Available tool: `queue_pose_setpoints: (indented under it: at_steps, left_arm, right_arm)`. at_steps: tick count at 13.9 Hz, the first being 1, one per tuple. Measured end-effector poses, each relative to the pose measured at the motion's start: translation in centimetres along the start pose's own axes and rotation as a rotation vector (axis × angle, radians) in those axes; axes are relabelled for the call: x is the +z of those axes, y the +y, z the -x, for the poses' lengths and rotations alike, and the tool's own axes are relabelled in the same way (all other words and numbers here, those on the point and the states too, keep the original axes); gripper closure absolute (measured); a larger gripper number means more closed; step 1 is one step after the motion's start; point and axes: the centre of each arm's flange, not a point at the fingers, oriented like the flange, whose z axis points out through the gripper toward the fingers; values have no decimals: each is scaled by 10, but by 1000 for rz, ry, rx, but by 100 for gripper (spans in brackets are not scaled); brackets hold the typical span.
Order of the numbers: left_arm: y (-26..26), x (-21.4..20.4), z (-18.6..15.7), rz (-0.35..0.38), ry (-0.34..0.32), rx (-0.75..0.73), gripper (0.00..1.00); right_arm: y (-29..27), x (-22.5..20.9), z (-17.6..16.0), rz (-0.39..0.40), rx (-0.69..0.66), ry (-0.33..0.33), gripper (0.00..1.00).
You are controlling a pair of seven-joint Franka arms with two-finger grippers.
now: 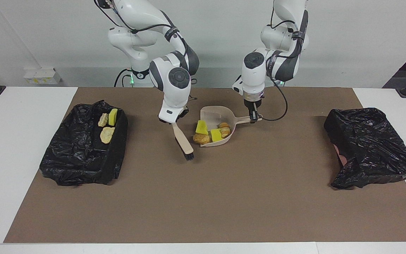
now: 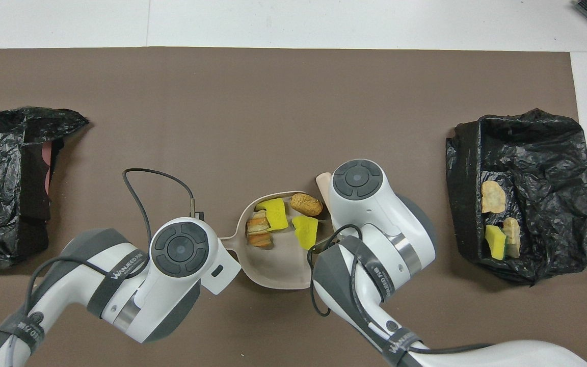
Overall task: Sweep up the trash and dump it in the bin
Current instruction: 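Sweep the remaining sponge pieces into the dustpan with the right gripper, then carry the loaded dustpan with the left gripper to the nearer bag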
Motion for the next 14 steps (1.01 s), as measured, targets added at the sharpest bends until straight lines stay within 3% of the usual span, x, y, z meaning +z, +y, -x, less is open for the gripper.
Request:
queue_pose_setpoints:
  at_steps: [3, 7, 10, 14]
  left_arm:
    - [0, 0, 0, 0, 0, -5, 68]
    - [0, -1, -1, -6, 5, -5, 68]
    - [-5, 0, 0, -9, 48, -18, 68]
    - [-34, 3, 26, 8, 91, -15, 68]
  right_arm:
    - [-26, -8, 9, -89, 36, 35, 74]
    - [-14, -27, 14, -84, 71, 46, 74]
    - [5, -60, 32, -66, 118, 56, 74]
    - [30, -99, 66, -30, 171, 80, 74]
